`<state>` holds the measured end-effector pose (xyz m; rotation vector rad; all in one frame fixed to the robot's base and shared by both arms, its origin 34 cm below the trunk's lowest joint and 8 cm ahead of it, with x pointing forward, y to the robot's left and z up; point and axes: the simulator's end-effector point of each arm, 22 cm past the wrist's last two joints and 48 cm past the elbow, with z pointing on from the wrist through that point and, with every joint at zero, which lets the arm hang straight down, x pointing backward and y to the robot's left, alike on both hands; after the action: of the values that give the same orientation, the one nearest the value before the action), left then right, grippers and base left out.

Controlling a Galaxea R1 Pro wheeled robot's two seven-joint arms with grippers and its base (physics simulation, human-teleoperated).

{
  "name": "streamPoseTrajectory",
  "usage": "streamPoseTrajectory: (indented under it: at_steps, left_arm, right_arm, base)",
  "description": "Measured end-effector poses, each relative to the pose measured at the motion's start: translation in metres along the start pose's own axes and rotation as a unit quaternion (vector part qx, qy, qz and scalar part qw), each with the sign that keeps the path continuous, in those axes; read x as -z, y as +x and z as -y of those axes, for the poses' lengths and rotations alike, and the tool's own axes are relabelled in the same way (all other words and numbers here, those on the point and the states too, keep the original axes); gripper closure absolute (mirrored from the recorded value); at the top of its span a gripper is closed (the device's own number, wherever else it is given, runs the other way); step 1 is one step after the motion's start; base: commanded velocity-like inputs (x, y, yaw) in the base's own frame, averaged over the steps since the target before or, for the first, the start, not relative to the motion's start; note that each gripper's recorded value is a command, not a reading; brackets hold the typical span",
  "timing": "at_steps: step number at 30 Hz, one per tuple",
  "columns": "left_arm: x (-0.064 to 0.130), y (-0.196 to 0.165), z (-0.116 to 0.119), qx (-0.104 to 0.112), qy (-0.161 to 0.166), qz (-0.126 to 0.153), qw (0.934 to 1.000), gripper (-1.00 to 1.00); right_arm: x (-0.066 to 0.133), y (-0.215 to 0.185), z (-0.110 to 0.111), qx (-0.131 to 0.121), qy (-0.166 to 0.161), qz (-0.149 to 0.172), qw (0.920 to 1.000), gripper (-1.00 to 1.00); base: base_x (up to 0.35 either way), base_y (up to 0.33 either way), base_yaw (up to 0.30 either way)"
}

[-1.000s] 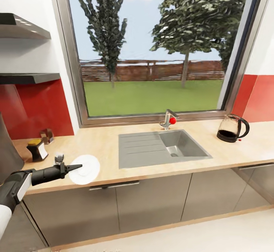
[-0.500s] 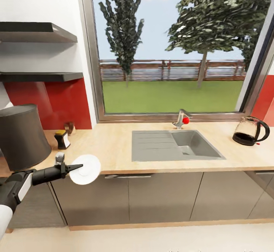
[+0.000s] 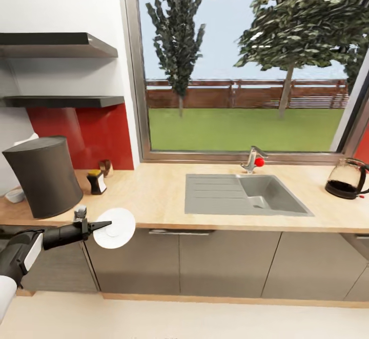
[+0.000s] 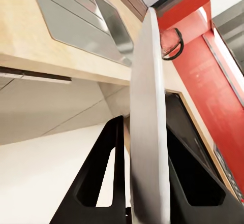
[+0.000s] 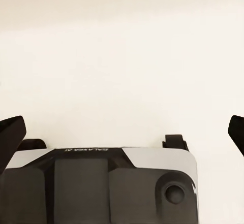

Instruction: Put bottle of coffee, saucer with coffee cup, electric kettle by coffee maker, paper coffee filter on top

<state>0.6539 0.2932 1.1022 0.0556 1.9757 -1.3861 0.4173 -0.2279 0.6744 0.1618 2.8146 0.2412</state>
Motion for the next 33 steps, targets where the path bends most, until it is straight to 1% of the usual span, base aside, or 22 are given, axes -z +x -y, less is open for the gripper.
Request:
streamPoseTrajectory:
  at_steps: [14, 33]
  left_arm:
    - [0.000, 0.002, -0.006, 0.006, -0.003, -0.002, 1.0000, 1.00]
    - [-0.001, 0.006, -0.013, 0.013, -0.006, -0.004, 0.9999, 1.00]
  right_arm:
    - [-0.002, 0.004, 0.001, -0.001, 0.000, -0.004, 1.0000, -1.00]
    - [-0.003, 0.008, 0.010, -0.003, 0.007, -0.010, 0.9999, -1.00]
  base:
    - [0.000, 0.000, 0.245]
    - [0.000, 0.000, 0.245]
